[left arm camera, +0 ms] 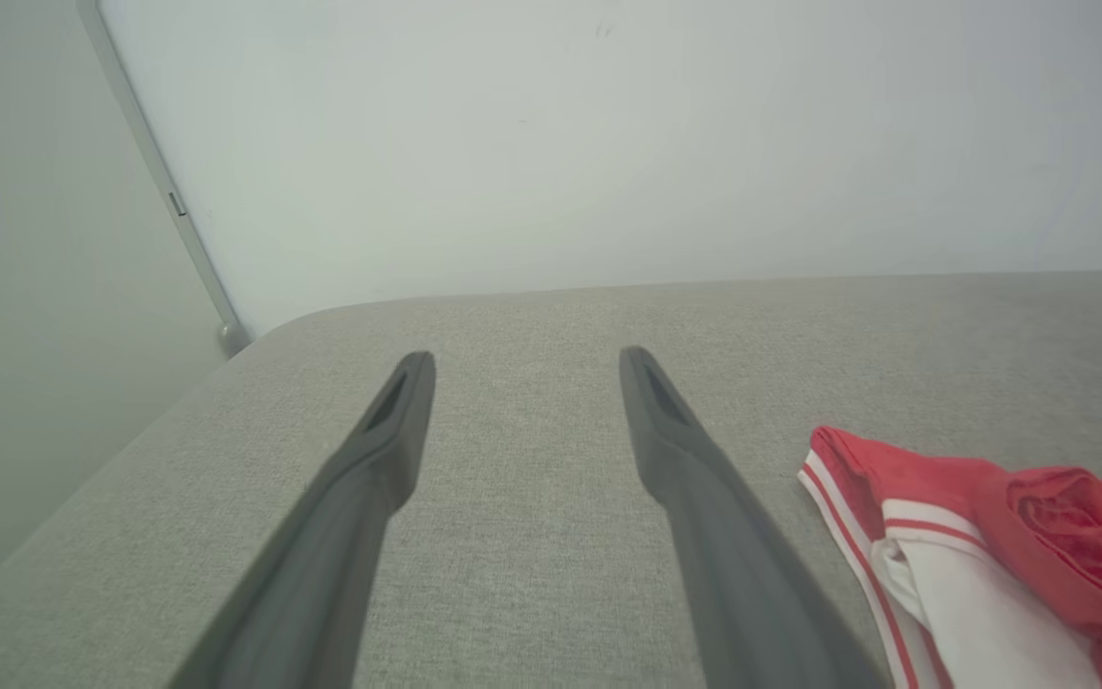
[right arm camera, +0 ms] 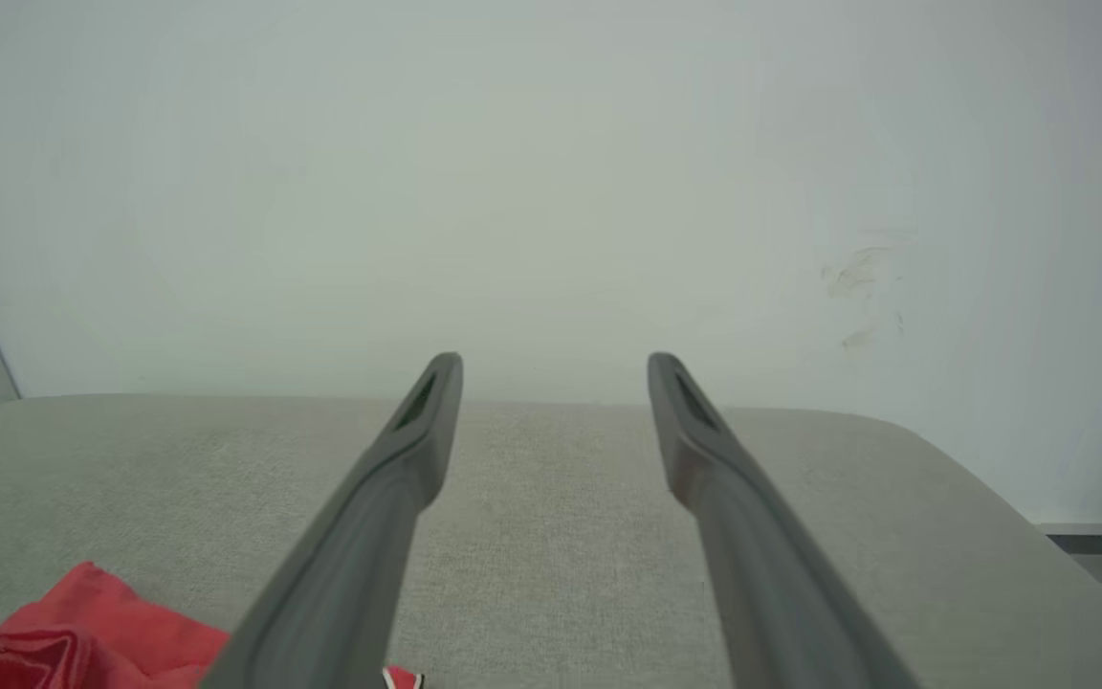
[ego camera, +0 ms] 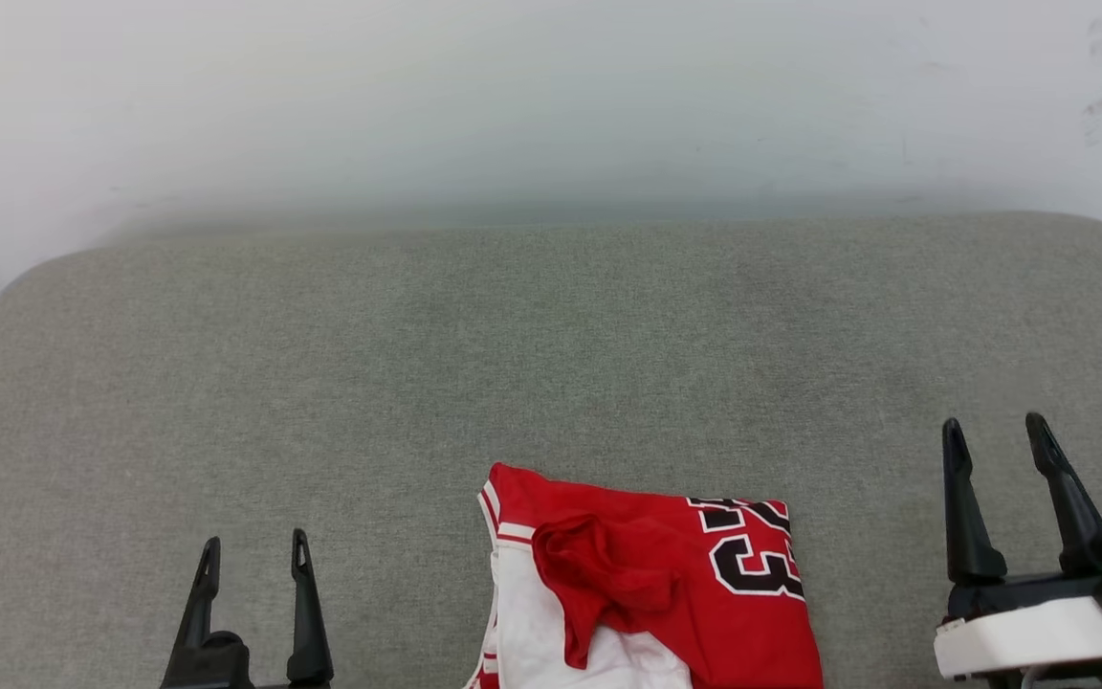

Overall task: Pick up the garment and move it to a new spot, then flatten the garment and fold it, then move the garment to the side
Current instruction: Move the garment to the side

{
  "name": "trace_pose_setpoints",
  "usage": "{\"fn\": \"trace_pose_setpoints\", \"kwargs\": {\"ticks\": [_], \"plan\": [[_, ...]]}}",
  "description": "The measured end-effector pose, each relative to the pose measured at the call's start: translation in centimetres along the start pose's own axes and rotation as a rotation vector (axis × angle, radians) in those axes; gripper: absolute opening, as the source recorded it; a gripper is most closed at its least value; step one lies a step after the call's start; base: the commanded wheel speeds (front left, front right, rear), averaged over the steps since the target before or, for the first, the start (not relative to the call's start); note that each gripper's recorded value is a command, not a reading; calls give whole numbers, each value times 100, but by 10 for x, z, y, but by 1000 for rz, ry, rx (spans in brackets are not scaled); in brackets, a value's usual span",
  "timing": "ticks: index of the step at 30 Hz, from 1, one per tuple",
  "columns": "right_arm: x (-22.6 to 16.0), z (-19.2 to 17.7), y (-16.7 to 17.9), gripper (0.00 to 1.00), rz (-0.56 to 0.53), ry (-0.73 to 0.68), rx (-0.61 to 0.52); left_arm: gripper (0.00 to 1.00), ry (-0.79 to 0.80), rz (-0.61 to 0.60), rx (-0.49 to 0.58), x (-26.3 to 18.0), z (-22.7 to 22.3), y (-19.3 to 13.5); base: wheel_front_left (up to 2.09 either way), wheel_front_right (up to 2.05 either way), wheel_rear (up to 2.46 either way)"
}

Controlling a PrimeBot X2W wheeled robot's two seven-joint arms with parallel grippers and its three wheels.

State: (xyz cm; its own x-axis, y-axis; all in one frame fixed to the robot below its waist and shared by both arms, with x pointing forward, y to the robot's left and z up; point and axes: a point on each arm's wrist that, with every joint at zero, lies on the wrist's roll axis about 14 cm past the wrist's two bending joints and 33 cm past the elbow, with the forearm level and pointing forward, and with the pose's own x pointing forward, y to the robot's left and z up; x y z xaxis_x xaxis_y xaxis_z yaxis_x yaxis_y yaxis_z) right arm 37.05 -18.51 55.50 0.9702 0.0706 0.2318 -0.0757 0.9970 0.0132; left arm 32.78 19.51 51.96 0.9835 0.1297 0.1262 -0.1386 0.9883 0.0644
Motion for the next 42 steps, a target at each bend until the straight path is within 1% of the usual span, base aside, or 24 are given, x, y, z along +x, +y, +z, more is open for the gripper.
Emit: {"fn": "trace_pose_setpoints", "kwargs": {"ticks": [8, 14, 18, 21, 25, 28, 30, 33, 35, 39, 42], "plan": [[-26, -9, -7, 100, -43, 41, 20, 100, 10, -13, 1, -3, -3, -2, 0, 0, 0], [-34, -16, -3, 100, -44, 66, 61, 100, 19, -17, 1, -5, -6, -1, 0, 0, 0], [-34, -17, -1, 100, -38, 69, 63, 100, 23, -17, 1, -6, -7, 0, 0, 0, 0], [-22, -5, 0, 100, -28, 24, 49, 100, 26, -13, 1, -6, -8, 1, 0, 0, 0], [5, 25, 6, 100, 2, -81, 6, 100, 33, -11, 0, -6, -10, 1, 0, 0, 0], [25, 44, 11, 100, 52, -142, -50, 100, 38, -14, 0, -5, -11, 1, 0, 0, 0], [38, 48, 14, 100, 96, -147, -95, 100, 40, -13, 0, -5, -12, 1, 0, 0, 0], [58, 48, 20, 100, 159, -85, -140, 100, 43, -12, 0, -3, -13, 1, 0, 0, 0], [69, 40, 24, 100, 201, 9, -154, 100, 46, -13, 0, -2, -14, 1, 0, 0, 0], [71, 5, 35, 100, 289, 297, -91, 100, 48, -15, -2, 1, -15, 0, 0, 0, 0], [59, -24, 33, 100, 334, 525, -31, 100, 55, -15, -2, 3, -17, -1, 0, 0, 0]]}}
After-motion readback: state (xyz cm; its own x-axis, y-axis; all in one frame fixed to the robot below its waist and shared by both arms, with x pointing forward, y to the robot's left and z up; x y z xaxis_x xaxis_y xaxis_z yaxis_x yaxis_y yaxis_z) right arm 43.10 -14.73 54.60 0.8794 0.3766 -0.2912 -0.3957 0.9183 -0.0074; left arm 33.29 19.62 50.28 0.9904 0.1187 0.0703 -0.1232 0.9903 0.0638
